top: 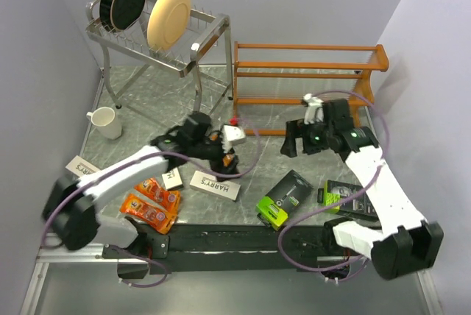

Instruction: Place and organize the shaving razors onto the shelf

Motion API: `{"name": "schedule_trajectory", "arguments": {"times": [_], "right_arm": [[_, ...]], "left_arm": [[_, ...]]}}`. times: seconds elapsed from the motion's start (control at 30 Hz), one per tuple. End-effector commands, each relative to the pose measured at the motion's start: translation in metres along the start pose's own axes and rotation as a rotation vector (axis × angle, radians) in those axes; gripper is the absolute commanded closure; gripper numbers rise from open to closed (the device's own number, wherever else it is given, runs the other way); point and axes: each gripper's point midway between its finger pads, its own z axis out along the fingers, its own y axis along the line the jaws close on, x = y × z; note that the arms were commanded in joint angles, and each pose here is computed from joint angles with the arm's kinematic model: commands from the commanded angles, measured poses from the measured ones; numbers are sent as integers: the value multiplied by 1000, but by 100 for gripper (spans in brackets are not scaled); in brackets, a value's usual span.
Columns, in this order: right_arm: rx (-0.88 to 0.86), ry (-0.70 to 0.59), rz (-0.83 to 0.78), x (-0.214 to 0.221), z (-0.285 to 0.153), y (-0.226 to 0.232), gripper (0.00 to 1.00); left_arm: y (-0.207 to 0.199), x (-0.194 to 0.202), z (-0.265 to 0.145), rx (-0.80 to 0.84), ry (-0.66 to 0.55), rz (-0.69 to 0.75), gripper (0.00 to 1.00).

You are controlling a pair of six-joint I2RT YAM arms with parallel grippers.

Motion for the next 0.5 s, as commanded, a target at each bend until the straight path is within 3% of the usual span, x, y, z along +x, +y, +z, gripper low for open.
{"name": "schedule_trajectory", "arguments": {"times": [0.0, 0.13, 0.27, 0.47], "right_arm": [[115, 5, 360, 13, -6, -28, 0], [62, 43, 498, 30, -7, -18, 0], [166, 96, 596, 58, -6, -30, 0], [172, 222, 730, 103, -1, -20, 9]], "left_arm": [[-10, -19, 41, 42, -46, -192, 0], [-7, -10, 74, 61, -18, -306, 2], [-4, -11, 94, 90, 5, -363, 3], [-21, -2, 111, 173, 34, -405, 4]]}}
